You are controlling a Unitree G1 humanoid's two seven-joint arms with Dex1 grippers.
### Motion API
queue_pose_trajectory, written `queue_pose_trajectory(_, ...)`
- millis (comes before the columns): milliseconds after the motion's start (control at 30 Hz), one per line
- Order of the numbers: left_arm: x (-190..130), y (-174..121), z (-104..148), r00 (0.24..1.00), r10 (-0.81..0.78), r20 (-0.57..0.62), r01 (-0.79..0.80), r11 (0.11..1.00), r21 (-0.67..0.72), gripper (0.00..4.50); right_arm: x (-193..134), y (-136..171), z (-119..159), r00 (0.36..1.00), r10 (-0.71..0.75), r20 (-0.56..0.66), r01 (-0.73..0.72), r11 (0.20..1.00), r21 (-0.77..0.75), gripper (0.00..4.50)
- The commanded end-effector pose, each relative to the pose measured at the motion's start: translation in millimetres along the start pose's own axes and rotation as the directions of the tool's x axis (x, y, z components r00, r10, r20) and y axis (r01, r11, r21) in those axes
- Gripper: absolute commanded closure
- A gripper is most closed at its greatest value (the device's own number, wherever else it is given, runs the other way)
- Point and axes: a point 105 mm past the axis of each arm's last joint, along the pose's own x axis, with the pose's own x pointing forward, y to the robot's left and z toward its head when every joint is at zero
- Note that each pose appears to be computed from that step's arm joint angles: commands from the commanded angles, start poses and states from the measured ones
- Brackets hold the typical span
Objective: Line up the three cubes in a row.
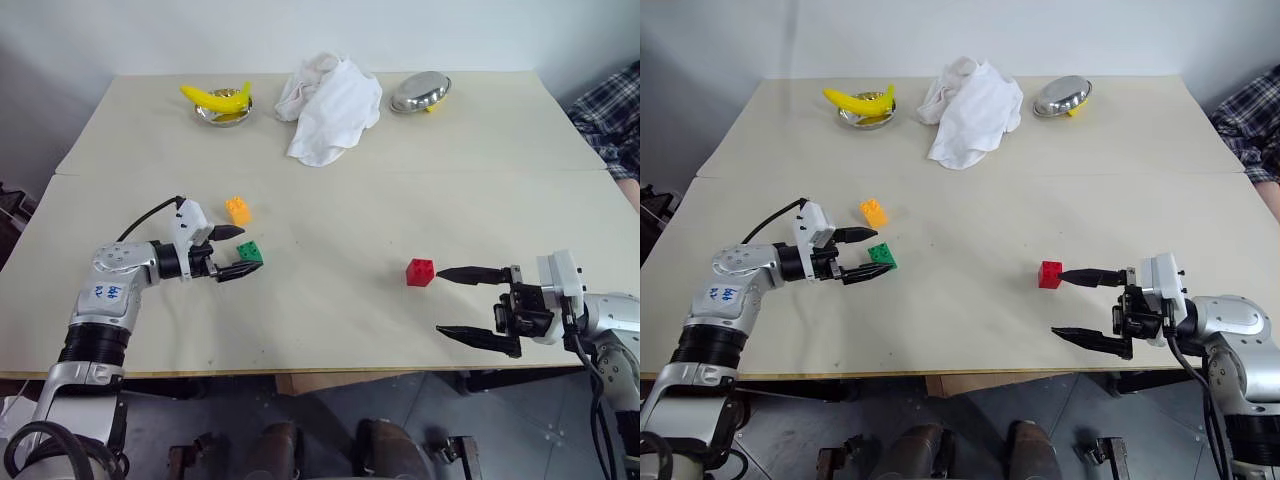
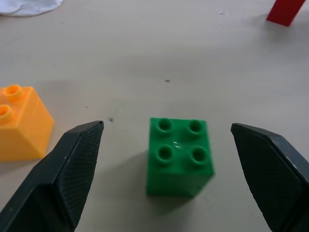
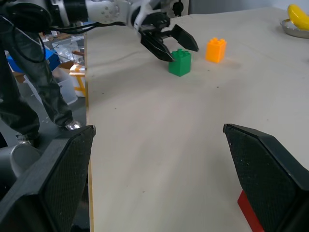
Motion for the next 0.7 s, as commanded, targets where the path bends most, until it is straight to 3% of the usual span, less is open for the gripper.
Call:
queue_pose_trajectory(33, 2, 1, 1, 1.0, -0.018, -0.001, 0.018, 1.0, 0.026, 0.59, -7, 2, 10, 1.0, -0.003, -0.012, 0.002, 0.999, -0.042, 0.0)
queue_pose_trajectory(300, 11, -5, 11, 0.995, -0.1, 0.02, 0.099, 0.994, 0.036, 2.93, -18, 0, 11, 0.999, -0.029, -0.042, 0.027, 0.998, -0.056, 0.0)
queue_pose_trajectory(467, 50, -40, 51, 0.932, -0.361, 0.04, 0.345, 0.914, 0.213, 2.99, -37, 1, 9, 0.992, -0.066, -0.105, 0.061, 0.997, -0.047, 0.0)
queue_pose_trajectory(600, 86, -67, 61, 0.862, -0.506, -0.04, 0.495, 0.82, 0.289, 2.99, -56, 3, 4, 0.98, -0.098, -0.171, 0.094, 0.995, -0.034, 0.0)
queue_pose_trajectory(700, 109, -77, 64, 0.848, -0.526, -0.068, 0.519, 0.795, 0.314, 2.99, -64, 5, 3, 0.973, -0.12, -0.196, 0.117, 0.993, -0.03, 0.0)
